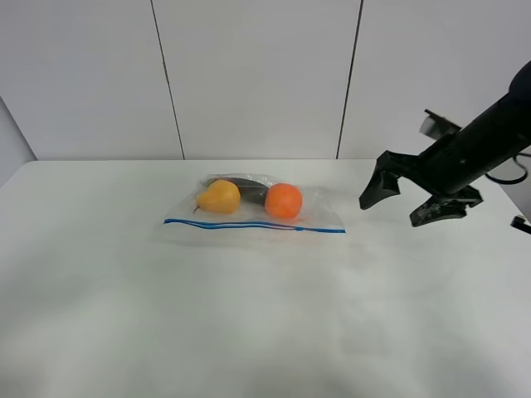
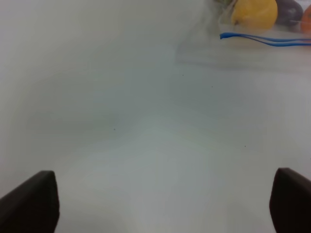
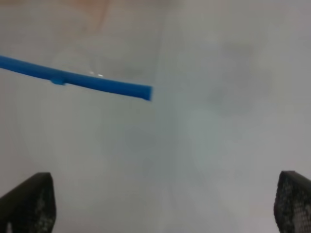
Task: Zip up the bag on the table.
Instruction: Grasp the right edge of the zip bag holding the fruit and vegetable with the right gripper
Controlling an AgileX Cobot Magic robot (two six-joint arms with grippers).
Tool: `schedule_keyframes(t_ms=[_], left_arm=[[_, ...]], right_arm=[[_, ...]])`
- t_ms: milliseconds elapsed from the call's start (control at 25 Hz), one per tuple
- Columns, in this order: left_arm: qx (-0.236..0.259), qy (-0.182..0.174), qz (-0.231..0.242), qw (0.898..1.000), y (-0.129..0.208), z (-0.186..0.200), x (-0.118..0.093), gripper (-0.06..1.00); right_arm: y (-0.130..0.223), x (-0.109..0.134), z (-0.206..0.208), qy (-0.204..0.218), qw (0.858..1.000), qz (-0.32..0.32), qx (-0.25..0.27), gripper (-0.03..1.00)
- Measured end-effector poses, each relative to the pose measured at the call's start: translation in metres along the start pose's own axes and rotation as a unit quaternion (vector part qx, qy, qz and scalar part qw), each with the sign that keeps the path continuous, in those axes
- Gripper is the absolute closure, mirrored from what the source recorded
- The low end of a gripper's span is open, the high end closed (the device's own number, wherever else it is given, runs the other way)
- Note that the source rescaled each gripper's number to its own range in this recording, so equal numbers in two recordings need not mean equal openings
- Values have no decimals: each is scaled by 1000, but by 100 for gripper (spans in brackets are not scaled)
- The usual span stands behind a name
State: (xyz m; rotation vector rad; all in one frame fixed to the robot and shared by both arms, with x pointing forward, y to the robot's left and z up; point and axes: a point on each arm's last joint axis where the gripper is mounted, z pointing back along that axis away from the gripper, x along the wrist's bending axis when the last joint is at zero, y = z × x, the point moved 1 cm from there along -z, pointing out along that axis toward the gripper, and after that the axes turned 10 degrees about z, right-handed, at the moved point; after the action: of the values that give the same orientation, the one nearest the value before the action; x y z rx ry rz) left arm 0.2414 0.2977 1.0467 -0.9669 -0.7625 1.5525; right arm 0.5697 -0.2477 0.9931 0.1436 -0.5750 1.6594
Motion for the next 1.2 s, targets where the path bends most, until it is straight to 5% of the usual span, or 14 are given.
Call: schedule_keyframes(t_ms=[680,1200], left_arm=[[0,0,0,1000,0,0,0,-5],[0,0,0,1000,0,0,0,-5]], right_arm=[[-7,-25,-118,-190,973,-130,28,17],[-12,-25,-120,-203,971,-129,-1,50]])
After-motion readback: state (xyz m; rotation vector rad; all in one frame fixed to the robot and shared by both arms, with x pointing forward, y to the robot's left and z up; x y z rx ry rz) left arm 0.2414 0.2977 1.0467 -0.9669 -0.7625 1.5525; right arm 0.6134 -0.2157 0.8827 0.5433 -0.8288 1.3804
